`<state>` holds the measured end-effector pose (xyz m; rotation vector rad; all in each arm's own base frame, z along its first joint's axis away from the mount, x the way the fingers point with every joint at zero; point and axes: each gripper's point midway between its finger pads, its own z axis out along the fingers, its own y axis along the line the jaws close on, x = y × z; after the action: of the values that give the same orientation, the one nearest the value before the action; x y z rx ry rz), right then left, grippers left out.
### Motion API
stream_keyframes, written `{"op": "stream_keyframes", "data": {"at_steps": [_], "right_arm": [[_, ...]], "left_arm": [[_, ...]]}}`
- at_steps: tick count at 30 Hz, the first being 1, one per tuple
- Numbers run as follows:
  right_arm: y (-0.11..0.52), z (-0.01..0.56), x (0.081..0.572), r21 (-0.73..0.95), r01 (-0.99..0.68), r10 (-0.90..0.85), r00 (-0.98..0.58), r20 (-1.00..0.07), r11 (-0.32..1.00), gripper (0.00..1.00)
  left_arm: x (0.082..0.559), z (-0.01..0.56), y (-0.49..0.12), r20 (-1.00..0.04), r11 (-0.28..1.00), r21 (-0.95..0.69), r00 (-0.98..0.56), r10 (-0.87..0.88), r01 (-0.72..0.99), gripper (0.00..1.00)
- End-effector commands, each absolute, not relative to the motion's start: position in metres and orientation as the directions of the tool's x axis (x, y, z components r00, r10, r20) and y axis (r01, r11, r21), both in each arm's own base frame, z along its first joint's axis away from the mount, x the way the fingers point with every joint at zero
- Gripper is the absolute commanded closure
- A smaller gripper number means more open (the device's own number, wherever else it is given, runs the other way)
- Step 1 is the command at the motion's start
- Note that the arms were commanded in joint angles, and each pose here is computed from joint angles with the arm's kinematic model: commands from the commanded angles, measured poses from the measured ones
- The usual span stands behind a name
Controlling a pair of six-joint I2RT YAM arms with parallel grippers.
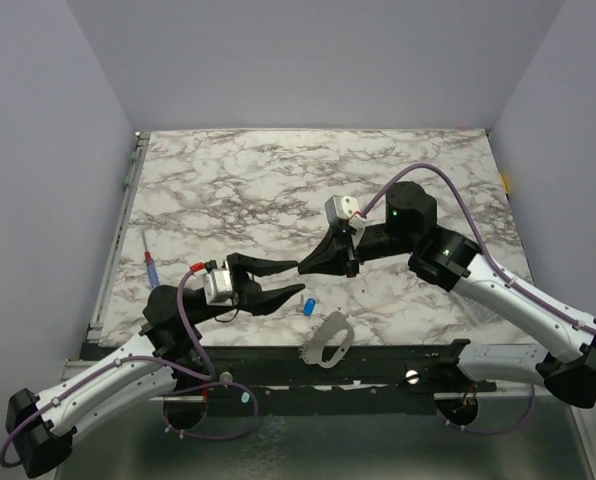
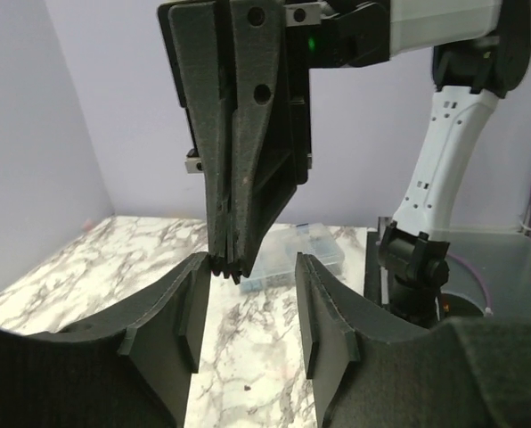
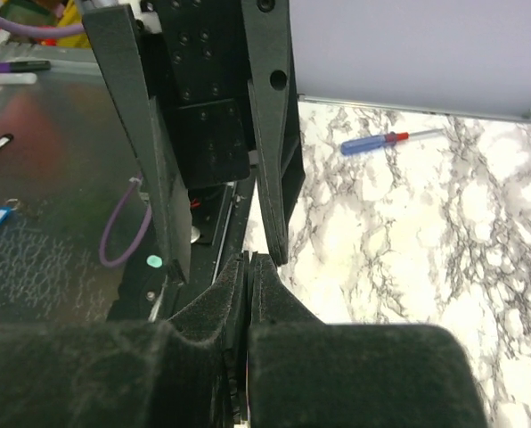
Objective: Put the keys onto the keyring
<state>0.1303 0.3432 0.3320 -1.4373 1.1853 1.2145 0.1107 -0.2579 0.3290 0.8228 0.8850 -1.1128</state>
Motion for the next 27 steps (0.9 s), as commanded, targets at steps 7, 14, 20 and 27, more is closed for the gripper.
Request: {"op": "stream_keyframes", "data": {"at_steps": [7, 14, 20, 27], "right_arm": [[0.328, 0.285, 0.193, 0.003, -0.958, -0.167, -0.053, -0.985, 0.287, 0.99], [0.291, 0.196, 0.222, 0.333, -0.637, -0.073, -0.524, -0.849, 0.695, 0.54], [0.25, 0.117, 0.203, 0.388, -0.289, 0.006, -0.796, -0.605, 0.875, 0.33], [0.233, 0.076, 0.163, 0.402, -0.057, 0.099, -0.929, -0.357, 0.914, 0.26]], "left_arm": [[0.172, 0.289, -0.227, -0.97, 0.58, -0.092, 0.058, -0.235, 0.809, 0.51], [0.178, 0.231, -0.229, -0.963, 0.626, -0.267, -0.222, -0.152, 0.733, 0.48], [0.173, 0.18, -0.244, -0.894, 0.625, -0.401, -0.434, -0.109, 0.669, 0.5], [0.16, 0.137, -0.266, -0.814, 0.617, -0.455, -0.581, 0.004, 0.642, 0.52]]}}
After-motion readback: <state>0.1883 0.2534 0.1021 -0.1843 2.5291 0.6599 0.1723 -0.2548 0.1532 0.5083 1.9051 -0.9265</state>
